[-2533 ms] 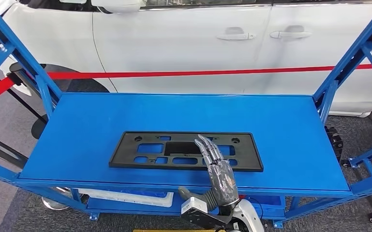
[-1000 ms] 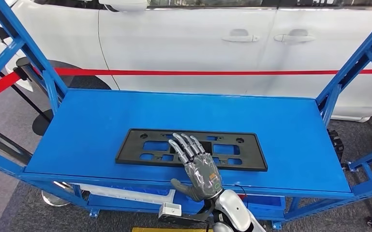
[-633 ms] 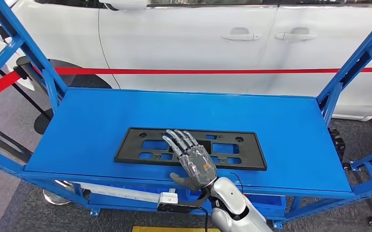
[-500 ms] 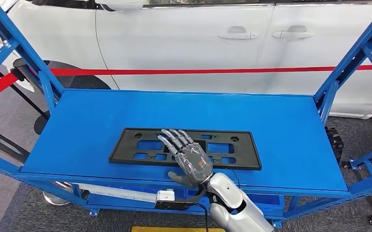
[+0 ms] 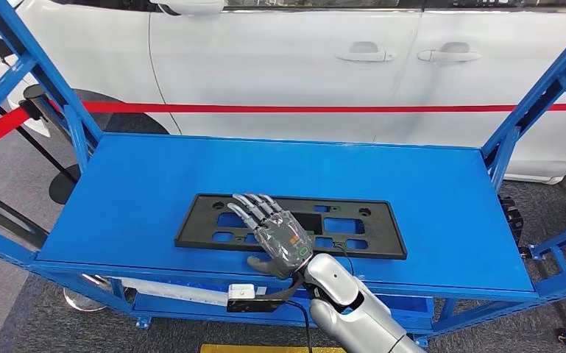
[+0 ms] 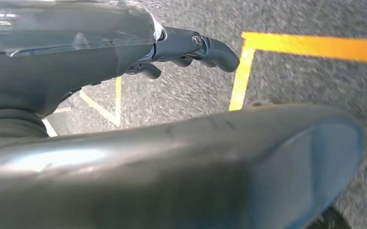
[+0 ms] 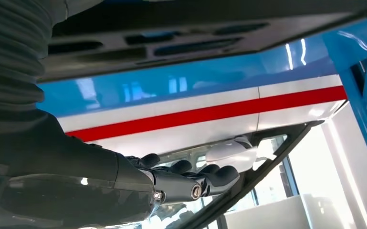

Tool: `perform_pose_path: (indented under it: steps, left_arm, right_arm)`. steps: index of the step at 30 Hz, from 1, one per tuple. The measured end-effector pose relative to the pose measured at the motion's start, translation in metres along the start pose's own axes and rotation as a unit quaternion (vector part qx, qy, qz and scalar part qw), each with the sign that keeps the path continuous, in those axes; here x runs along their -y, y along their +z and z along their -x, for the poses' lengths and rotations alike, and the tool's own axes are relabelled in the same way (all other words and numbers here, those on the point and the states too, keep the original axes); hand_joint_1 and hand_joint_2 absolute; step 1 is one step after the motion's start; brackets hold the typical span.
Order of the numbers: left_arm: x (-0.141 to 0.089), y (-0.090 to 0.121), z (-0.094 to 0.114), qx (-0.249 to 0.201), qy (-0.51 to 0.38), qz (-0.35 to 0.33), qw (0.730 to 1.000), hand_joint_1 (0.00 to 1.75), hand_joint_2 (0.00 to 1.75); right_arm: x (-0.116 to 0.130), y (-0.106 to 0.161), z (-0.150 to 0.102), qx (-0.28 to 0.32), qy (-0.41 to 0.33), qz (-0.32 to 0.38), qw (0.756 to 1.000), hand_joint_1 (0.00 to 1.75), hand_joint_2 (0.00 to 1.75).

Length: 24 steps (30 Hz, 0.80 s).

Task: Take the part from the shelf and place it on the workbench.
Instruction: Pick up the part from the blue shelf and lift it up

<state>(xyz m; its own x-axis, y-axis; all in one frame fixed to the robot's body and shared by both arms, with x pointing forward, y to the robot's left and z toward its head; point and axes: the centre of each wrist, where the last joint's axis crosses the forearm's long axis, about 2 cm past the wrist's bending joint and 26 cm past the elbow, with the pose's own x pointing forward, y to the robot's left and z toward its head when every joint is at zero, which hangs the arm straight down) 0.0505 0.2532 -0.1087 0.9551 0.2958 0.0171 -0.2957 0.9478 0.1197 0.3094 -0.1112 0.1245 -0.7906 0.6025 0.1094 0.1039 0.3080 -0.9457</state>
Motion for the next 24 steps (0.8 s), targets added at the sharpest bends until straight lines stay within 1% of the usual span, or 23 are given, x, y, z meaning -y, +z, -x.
perform_pose_path:
  steps: [3, 7, 12, 18, 24]
  left_arm:
    - [0.001, 0.000, -0.001, 0.003, -0.002, 0.002, 1.000, 0.00, 0.00]
    - [0.001, 0.000, 0.000, 0.004, -0.002, 0.004, 1.000, 0.00, 0.00]
    - [0.002, 0.000, 0.000, 0.009, -0.002, 0.005, 1.000, 0.00, 0.00]
    - [0.002, 0.000, 0.000, 0.018, -0.002, 0.007, 1.000, 0.00, 0.00]
    - [0.000, 0.000, 0.000, 0.019, -0.004, 0.008, 1.000, 0.00, 0.00]
  right_arm:
    - [0.001, -0.007, 0.008, 0.001, 0.000, -0.015, 1.000, 0.00, 1.75]
    - [-0.007, -0.008, 0.013, 0.006, -0.011, -0.042, 0.999, 0.00, 1.75]
    - [-0.006, -0.021, 0.018, 0.011, -0.016, -0.048, 0.999, 0.00, 1.75]
    - [-0.006, -0.037, 0.027, -0.001, -0.025, -0.080, 0.996, 0.00, 1.75]
    - [-0.009, -0.044, 0.039, -0.020, -0.033, -0.132, 0.991, 0.00, 1.75]
